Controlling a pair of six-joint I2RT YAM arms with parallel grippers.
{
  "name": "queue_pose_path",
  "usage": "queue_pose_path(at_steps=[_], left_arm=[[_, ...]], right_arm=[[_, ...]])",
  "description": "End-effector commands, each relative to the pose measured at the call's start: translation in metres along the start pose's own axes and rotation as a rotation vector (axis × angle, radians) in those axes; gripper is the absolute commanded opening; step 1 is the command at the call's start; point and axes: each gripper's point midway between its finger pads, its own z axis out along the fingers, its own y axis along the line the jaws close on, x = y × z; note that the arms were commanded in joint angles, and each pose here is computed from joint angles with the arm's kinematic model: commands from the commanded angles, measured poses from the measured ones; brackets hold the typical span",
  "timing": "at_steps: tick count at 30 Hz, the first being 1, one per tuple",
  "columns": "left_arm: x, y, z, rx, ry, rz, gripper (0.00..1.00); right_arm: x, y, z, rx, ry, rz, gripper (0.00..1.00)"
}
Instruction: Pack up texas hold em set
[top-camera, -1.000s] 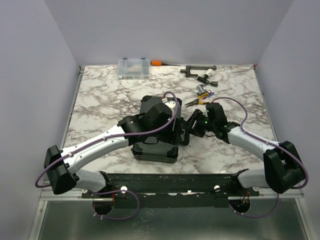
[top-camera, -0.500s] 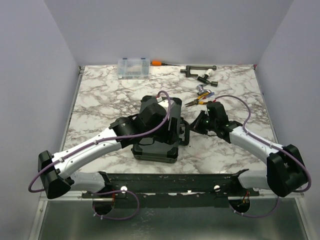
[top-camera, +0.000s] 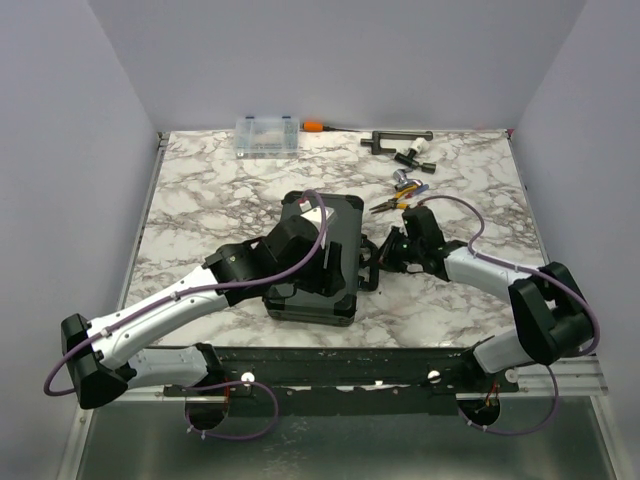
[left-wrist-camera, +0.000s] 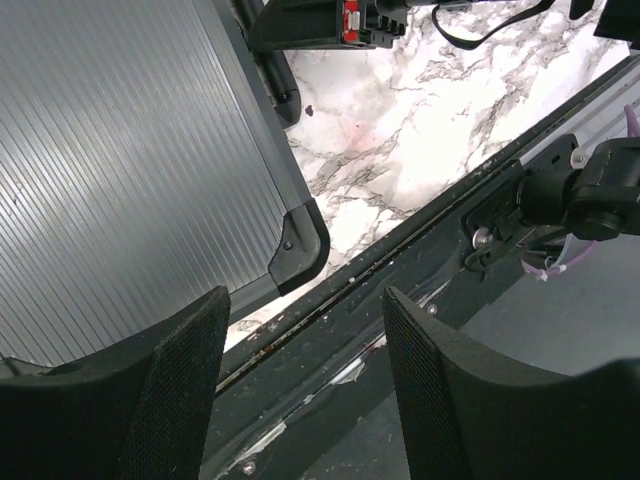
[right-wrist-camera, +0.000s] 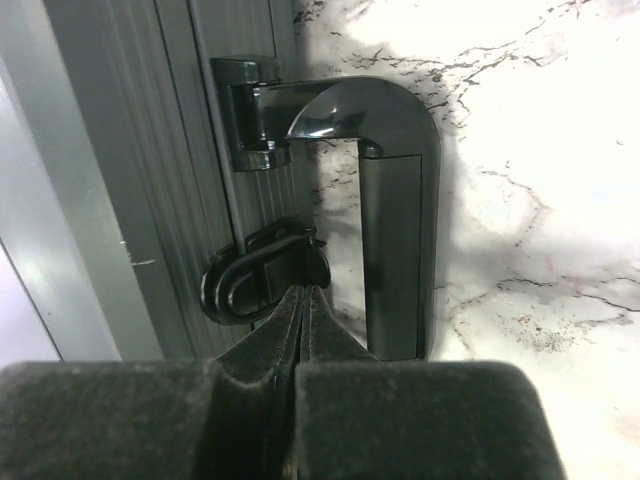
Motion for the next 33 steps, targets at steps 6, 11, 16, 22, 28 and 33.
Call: queue_pose_path(at_steps=[6,11,16,22,28,33], left_arm=[[0.004,0.008,-0.004,-0.027,-0.014,-0.001,0.63],[0.003,0.008,-0.006,-0.026,-0.02,-0.001,0.63],[0.002,0.007,-0.011,-0.017,-0.029,-0.007,0.62],[0.004,0.009,-0.016,-0.022,-0.034,-0.012,0.62],[0.005,0.012,-0.02,-0.027,-0.039,-0.017,0.62],[0.005,0.014,-0.026,-0.035,-0.045,-0.018,0.62]], right_arm=[[0.01,-0.004,0.013,0.004,0.04,-0.002,0.01],[0.011,-0.012,0.022,0.015,0.04,-0.003,0.01],[0.016,-0.023,0.029,0.046,0.053,-0.005,0.01],[0.017,-0.024,0.038,0.036,0.066,-0.007,0.01],[0.013,-0.02,0.043,0.028,0.07,-0.023,0.01],[0.009,-0.02,0.039,0.06,0.065,-0.045,0.01]])
